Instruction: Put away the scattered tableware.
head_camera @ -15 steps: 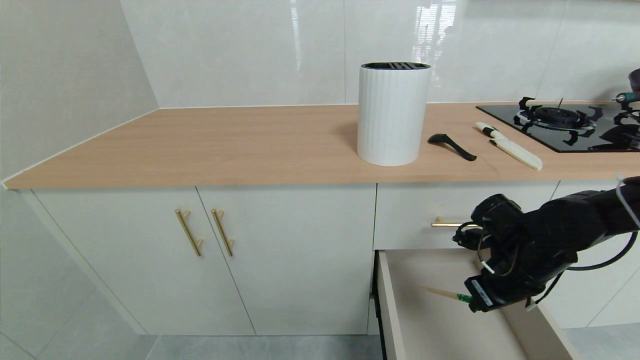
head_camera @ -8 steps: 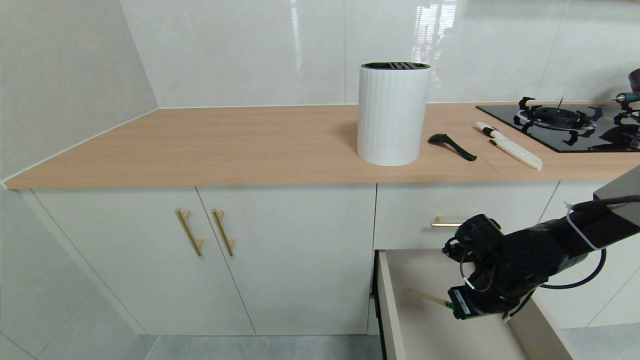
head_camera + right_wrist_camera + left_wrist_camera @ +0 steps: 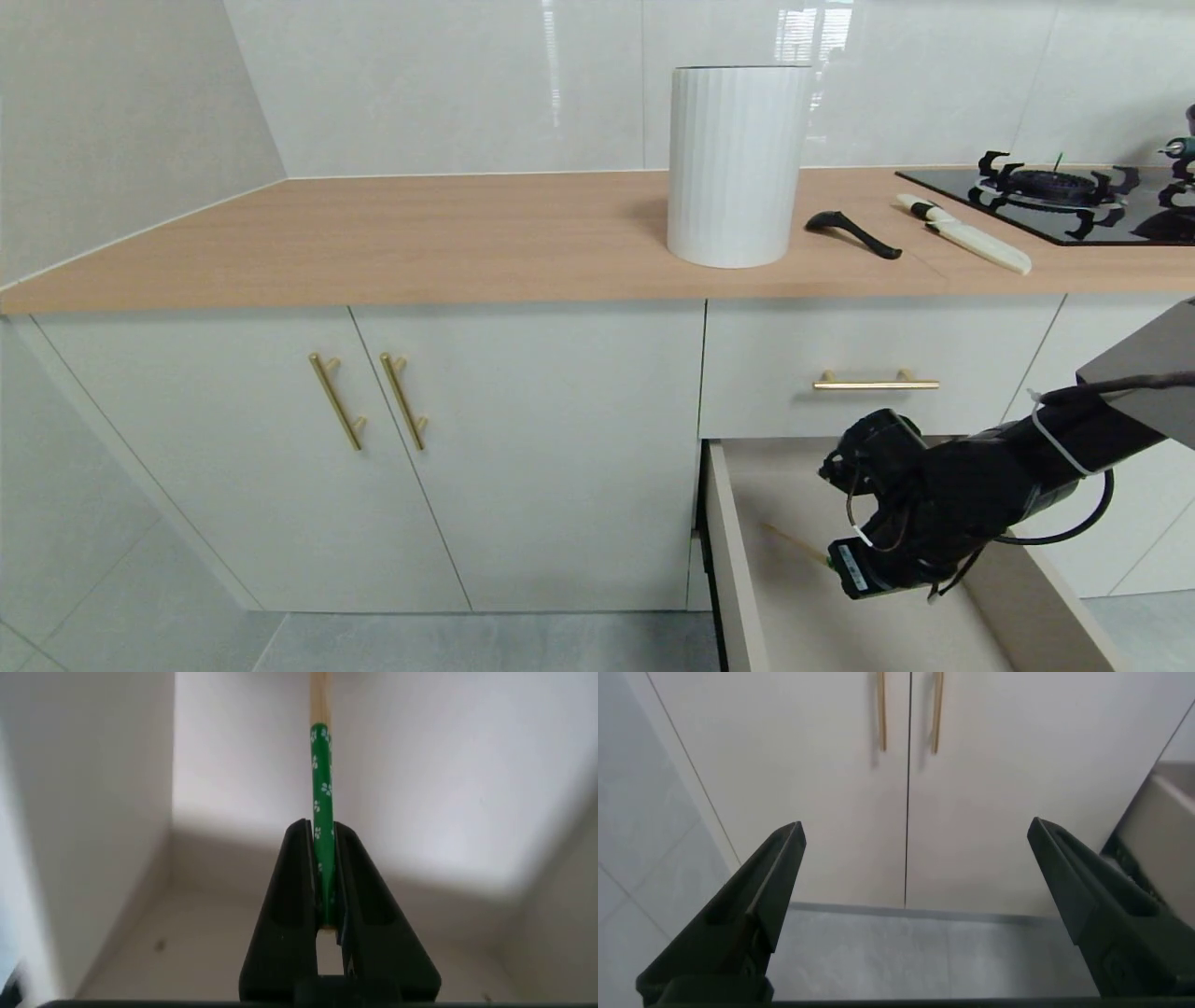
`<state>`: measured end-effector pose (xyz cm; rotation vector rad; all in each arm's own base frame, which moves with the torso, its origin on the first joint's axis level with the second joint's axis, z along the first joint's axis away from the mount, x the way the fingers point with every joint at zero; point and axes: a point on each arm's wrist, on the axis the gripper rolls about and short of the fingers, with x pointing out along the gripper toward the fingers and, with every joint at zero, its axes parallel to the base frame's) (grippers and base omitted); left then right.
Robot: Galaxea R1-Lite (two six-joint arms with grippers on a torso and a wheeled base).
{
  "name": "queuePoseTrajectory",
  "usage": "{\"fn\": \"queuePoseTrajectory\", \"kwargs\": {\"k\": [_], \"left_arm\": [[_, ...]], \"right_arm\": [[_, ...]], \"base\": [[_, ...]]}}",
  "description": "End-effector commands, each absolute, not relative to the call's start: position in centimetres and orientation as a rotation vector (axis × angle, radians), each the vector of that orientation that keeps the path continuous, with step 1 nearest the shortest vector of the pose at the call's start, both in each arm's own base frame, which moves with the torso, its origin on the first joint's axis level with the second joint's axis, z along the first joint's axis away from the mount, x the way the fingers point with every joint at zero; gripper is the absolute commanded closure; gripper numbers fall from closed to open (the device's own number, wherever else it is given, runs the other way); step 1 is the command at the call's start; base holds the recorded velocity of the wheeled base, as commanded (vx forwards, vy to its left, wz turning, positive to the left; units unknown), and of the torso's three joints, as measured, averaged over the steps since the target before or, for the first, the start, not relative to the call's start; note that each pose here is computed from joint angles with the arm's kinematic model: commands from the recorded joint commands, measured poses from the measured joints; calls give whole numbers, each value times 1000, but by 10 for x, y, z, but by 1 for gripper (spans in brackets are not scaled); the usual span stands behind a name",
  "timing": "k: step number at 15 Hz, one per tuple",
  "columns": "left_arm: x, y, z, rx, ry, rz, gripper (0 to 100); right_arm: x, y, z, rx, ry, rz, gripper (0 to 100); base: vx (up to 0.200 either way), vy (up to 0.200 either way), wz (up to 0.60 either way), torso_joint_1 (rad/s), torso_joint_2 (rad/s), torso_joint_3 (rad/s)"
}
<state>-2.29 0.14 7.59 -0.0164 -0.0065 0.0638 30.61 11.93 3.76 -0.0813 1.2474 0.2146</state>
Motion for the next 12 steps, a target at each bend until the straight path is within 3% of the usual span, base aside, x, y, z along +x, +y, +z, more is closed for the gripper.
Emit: {"fn": "queuePoseTrajectory", "kwargs": {"k": [1,5,12], "left_arm": [[-23,1,76,-17,-5,64,0],[-23,1,76,-17,-5,64,0],[-23,1,76,-17,-5,64,0]], "right_arm": [[308,120,35,-78,1228,219,100],[314,123,32,-42,1155,221,100],[329,133,-13,-98,1194,162,100]], "base": [[0,0,0,-36,442,388],[0,0,0,-23,254,232],[0,0,0,0,9,5]]}}
